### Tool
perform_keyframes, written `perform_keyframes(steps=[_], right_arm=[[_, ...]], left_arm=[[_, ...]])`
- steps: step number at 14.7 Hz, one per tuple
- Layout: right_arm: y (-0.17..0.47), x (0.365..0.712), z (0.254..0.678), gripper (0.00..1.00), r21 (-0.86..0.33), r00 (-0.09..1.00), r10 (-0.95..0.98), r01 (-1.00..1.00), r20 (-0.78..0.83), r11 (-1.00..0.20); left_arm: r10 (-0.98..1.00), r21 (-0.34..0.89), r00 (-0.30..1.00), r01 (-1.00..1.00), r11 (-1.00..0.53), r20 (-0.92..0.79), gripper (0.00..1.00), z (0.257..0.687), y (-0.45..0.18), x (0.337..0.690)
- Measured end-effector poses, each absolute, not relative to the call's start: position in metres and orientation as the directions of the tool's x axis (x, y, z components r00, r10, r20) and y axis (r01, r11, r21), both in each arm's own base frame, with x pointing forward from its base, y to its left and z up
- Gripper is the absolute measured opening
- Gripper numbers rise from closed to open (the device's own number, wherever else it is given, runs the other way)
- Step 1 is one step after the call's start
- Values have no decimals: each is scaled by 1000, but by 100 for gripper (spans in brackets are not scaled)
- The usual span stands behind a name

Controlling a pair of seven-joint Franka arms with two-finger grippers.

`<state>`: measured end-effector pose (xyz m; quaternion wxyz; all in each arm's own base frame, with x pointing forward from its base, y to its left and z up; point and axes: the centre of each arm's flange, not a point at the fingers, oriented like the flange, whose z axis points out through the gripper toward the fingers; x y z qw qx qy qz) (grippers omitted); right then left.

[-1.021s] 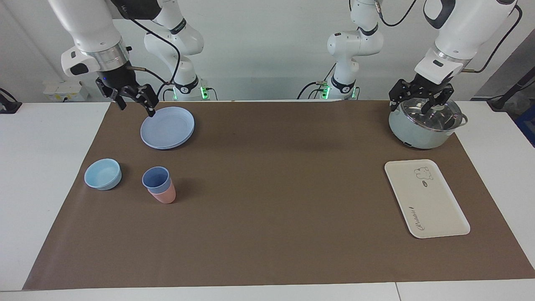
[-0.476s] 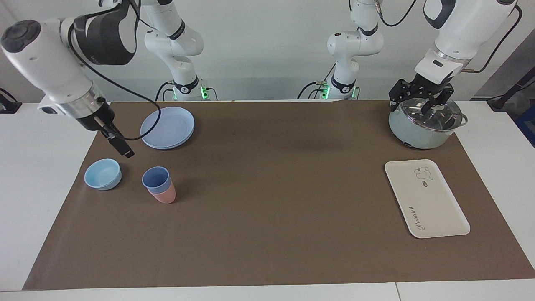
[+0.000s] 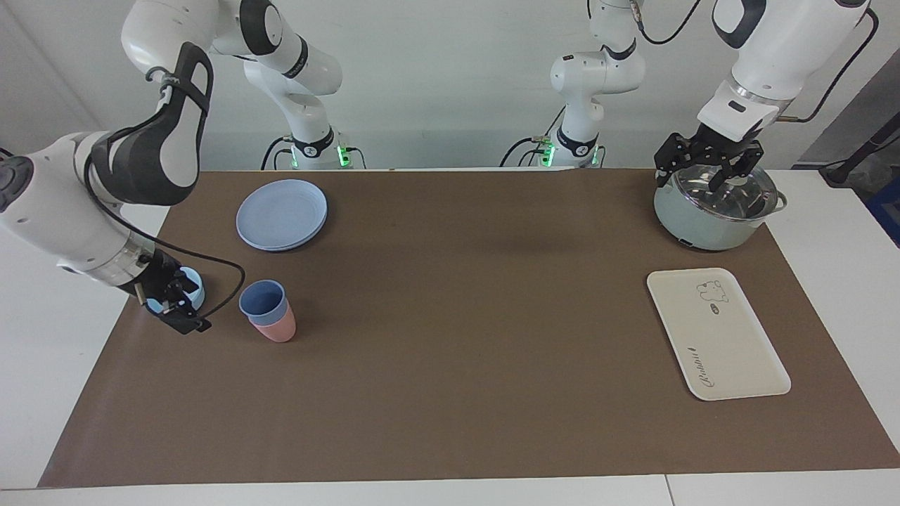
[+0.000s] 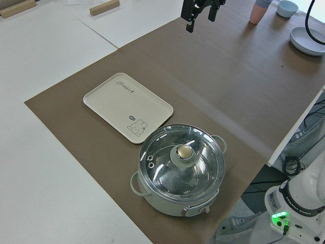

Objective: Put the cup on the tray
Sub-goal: 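Reach the right gripper to the nested blue and pink cups and grasp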

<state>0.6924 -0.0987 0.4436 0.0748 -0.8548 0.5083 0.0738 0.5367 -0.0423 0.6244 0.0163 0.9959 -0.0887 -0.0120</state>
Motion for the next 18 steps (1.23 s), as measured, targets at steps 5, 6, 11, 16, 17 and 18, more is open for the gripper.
perform_keyframes(steps=[5, 6, 11, 16, 17, 18], right_arm=[[-123, 707, 361, 99, -65, 384, -870, -921, -308, -383], [-124, 708, 352, 99, -57, 378, -869, -923, -319, -380], [-112, 694, 311, 100, -22, 323, -844, -937, -429, -347], [-103, 680, 297, 100, -6, 285, -823, -946, -491, -324], [-101, 677, 296, 100, -6, 275, -816, -949, -508, -316], [-99, 674, 295, 100, -5, 266, -811, -951, -521, -309]], left_arm=[[-177, 35, 984, -176, -984, -21, 100, 624, -42, 537], [-177, 35, 984, -176, -984, -21, 100, 624, -42, 537], [-177, 35, 984, -176, -984, -21, 100, 624, -42, 537], [-177, 35, 984, -176, -984, -21, 100, 624, -42, 537], [-177, 35, 984, -176, -984, -21, 100, 624, -42, 537], [-177, 35, 984, -176, -984, -21, 100, 624, -42, 537]])
